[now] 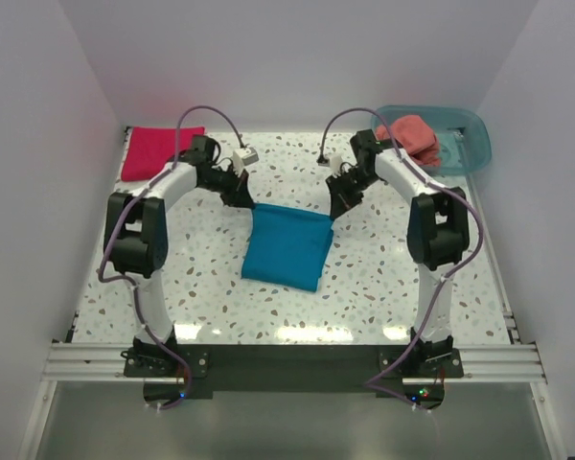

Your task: Fold and stack the t-shirts

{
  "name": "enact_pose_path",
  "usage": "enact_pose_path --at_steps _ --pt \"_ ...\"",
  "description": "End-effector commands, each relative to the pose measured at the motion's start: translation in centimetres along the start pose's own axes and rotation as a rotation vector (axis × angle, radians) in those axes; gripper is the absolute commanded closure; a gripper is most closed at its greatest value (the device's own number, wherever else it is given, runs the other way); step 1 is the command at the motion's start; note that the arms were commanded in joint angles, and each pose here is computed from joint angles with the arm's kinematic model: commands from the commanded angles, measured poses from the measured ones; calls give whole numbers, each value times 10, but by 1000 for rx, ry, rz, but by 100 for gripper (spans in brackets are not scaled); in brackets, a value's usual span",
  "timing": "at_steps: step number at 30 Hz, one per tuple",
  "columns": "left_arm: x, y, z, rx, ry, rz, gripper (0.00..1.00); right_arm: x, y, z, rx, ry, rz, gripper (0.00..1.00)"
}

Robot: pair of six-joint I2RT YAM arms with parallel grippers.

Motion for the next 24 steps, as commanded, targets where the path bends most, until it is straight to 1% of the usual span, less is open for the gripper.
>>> enact_pose_path --at_steps 1,2,3,5,7,8,10,12,14,18,19,20,21,22,23,24 --pt "22 15 -5 -51 91 5 100 -31 -16 -1 61 -135 -23 100" --pt "29 12 0 -42 103 -6 100 -38 -17 1 65 -161 -22 100" --pt "33 16 2 -50 116 -20 100 -54 -17 6 66 -210 -21 100" --pt "48 14 10 -55 140 -38 100 -67 -14 10 63 -252 -10 100" --pt "56 20 17 -63 157 -53 100 -86 -7 15 52 -311 -14 100" --pt "63 15 25 -49 159 -68 100 -92 -5 17 49 -331 -9 100" --pt "69 18 35 -49 157 -78 100 -109 4 21 35 -382 -21 100" --pt "75 20 39 -52 179 -87 100 -118 15 23 14 -407 -35 100" --pt "84 19 43 -48 218 -93 100 -127 17 33 26 -417 -43 100" --pt "99 19 42 -45 295 -121 99 -139 41 30 -32 -461 -69 100" --pt "98 24 37 -57 301 -114 93 -137 45 27 -47 -456 -64 98" --pt "95 30 34 -70 292 -108 80 -131 54 17 -75 -462 -69 84" --pt "92 33 26 -86 282 -107 72 -125 60 9 -98 -459 -73 76" --pt "80 50 10 -130 273 -78 64 -118 64 1 -116 -450 -77 71" --pt "68 61 4 -164 235 -54 53 -109 69 -7 -139 -440 -75 61" --pt "58 60 -2 -169 216 -52 50 -87 80 -26 -203 -415 -92 57"
Point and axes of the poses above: each gripper's point midway between its finger pads, its own z axis out along the fingers, its own x axis along the line the jaws close on, y = z × x, the point moved 1 cm from there along -z, back along the fingers, and after that the axes turned 4 degrees about -z, right-handed, at the moved point
